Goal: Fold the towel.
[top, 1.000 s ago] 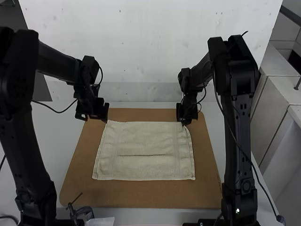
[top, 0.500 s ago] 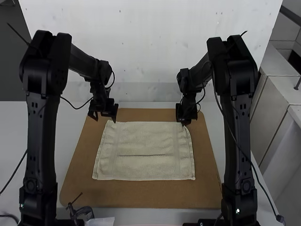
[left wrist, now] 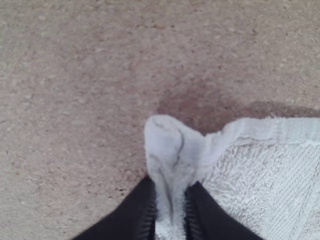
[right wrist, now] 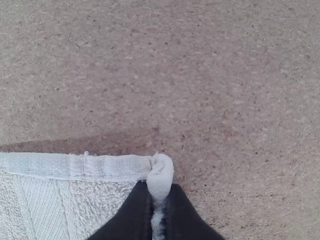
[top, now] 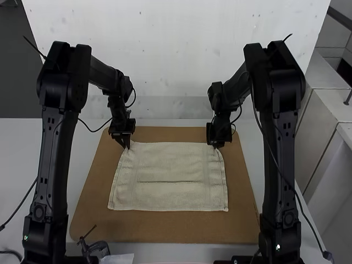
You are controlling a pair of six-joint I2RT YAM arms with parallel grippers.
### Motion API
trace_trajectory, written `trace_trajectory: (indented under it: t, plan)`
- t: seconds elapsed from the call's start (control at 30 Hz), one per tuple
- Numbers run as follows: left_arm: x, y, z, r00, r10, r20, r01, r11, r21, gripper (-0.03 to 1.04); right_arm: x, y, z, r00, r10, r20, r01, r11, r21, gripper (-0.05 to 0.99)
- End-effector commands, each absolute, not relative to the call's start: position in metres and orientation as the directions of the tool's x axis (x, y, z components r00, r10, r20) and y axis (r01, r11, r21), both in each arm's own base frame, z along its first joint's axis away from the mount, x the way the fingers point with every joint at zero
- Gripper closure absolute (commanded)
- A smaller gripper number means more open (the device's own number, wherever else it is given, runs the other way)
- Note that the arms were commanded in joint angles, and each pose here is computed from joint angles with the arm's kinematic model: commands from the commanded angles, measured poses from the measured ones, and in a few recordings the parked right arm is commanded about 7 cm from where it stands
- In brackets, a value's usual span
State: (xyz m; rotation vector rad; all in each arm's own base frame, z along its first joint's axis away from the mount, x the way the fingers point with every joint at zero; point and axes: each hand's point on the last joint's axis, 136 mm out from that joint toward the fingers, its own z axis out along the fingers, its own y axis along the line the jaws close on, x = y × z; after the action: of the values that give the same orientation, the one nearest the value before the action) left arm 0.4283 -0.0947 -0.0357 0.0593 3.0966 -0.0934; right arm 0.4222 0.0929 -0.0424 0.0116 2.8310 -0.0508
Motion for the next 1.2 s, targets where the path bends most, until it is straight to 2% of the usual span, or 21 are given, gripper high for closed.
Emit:
trace_trajectory:
  t: [0.0, 0.07, 0.17, 0.3, 0.5, 0.67, 0.8, 0.93, 1.07, 1.17]
  plan:
    - [0.427, -0.107, -0.048, -0.999, 0.032, -0.013, 0.033, 0.995, -0.099, 0.92, 0.394, 0.082, -0.056, -0.972, -0.017, -0.233, 0.005, 0.996, -0.094, 0.92]
    - [0.427, -0.107, -0.048, -0.999, 0.032, -0.015, 0.033, 0.995, -0.099, 0.99, 0.394, 0.082, -0.055, -0.972, -0.015, -0.236, 0.007, 0.996, -0.093, 0.92]
    - [0.430, -0.106, -0.041, -0.999, 0.029, -0.032, 0.032, 0.994, -0.102, 0.99, 0.401, 0.080, -0.052, -0.966, -0.008, -0.258, 0.015, 0.996, -0.087, 0.92]
    - [0.436, -0.105, -0.025, -0.998, 0.021, -0.066, 0.028, 0.994, -0.108, 0.99, 0.420, 0.080, -0.036, -0.944, 0.003, -0.331, 0.032, 0.996, -0.081, 0.92]
    - [0.455, -0.104, 0.025, -0.983, 0.006, -0.186, 0.030, 0.992, -0.126, 0.99, 0.445, 0.086, -0.002, -0.903, 0.024, -0.428, 0.050, 0.998, -0.049, 0.92]
    - [0.471, -0.101, 0.067, -0.958, -0.043, -0.283, -0.003, 0.990, -0.140, 0.99, 0.463, 0.087, 0.026, -0.859, 0.053, -0.509, 0.070, 0.997, -0.014, 0.92]
    - [0.475, -0.101, 0.095, -0.939, -0.060, -0.339, -0.007, 0.988, -0.155, 0.99, 0.479, 0.085, 0.058, -0.804, 0.088, -0.588, 0.091, 0.996, 0.025, 0.92]
    - [0.473, -0.100, 0.104, -0.933, -0.072, -0.353, -0.016, 0.987, -0.159, 0.99, 0.488, 0.084, 0.091, -0.756, 0.103, -0.646, 0.093, 0.994, 0.050, 0.92]
    - [0.464, -0.100, 0.097, -0.941, -0.072, -0.331, -0.023, 0.988, -0.151, 0.99, 0.491, 0.084, 0.119, -0.719, 0.110, -0.686, 0.089, 0.994, 0.066, 0.92]
    - [0.455, -0.100, 0.092, -0.946, -0.067, -0.318, -0.021, 0.989, -0.146, 0.99, 0.484, 0.084, 0.114, -0.738, 0.099, -0.668, 0.083, 0.995, 0.056, 0.92]
